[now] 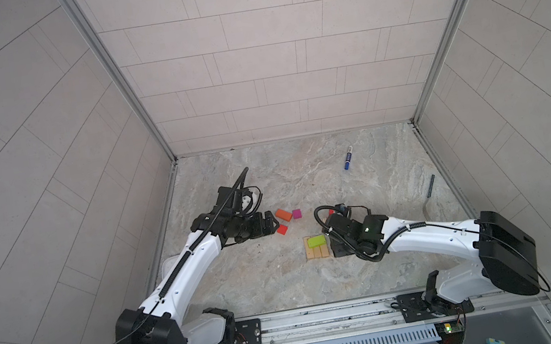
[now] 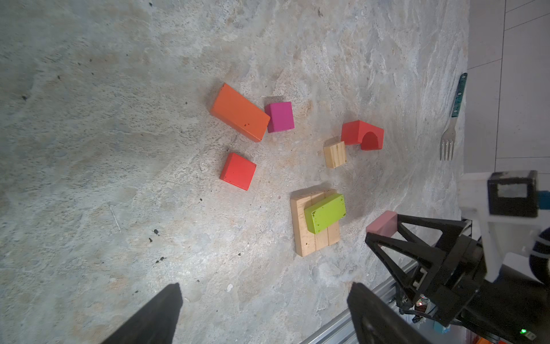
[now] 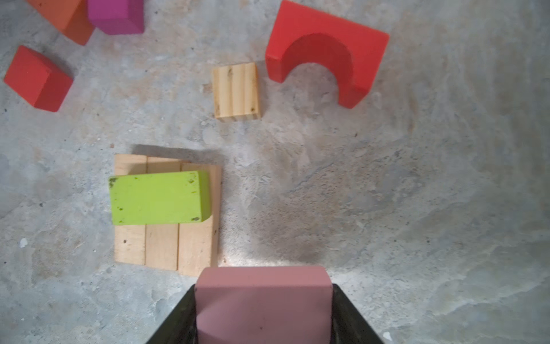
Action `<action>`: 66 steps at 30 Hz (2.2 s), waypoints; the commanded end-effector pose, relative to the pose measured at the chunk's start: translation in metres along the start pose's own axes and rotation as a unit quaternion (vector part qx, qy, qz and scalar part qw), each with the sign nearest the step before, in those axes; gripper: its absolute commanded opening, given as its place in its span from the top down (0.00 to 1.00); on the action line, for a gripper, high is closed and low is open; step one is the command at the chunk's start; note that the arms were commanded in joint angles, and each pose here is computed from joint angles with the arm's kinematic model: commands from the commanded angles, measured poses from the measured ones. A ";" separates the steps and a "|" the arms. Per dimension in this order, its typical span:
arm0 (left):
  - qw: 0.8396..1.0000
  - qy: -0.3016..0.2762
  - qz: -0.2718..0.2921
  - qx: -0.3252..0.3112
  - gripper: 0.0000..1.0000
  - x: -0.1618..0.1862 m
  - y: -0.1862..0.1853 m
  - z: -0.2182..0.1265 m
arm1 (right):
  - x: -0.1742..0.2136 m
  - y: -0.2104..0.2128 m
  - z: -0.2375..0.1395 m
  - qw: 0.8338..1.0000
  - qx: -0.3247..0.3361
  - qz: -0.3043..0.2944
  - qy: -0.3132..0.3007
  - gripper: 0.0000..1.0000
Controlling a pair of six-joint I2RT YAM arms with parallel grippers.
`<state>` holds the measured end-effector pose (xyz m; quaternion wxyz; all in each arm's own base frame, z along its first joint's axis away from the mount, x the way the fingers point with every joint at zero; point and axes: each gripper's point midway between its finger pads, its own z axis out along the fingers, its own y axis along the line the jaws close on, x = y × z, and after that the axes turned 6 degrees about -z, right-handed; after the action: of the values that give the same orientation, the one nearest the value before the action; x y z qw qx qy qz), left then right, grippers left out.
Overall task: Build the wood block tower
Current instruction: 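Carry the pink bar with the right gripper over the plank row, then lower the pink bar onto the plank row beside the lime-green block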
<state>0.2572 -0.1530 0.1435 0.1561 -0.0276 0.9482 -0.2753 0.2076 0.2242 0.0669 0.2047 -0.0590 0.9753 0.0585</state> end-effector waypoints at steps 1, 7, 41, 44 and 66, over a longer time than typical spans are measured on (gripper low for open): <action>1.000 -0.003 -0.002 0.000 0.06 0.001 0.002 0.000 | -0.005 0.008 0.001 1.000 0.005 0.023 -0.018 0.54; 1.000 -0.003 -0.002 0.001 0.06 0.001 0.002 -0.001 | -0.009 0.027 0.005 0.999 -0.004 0.020 -0.026 0.54; 1.000 -0.002 -0.002 0.002 0.06 0.001 0.002 0.000 | -0.005 0.060 0.030 1.000 0.006 0.009 -0.024 0.53; 1.000 -0.002 -0.002 0.001 0.06 0.002 0.002 -0.001 | -0.005 0.061 0.032 1.000 0.008 0.007 -0.022 0.53; 1.000 -0.001 -0.003 0.002 0.06 0.002 0.002 0.000 | -0.007 0.062 0.034 1.000 0.020 -0.001 -0.021 0.50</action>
<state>0.2563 -0.1533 0.1426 0.1541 -0.0275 0.9482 -0.2763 0.2165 0.2944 0.0432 0.2188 -0.0619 0.9721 0.0578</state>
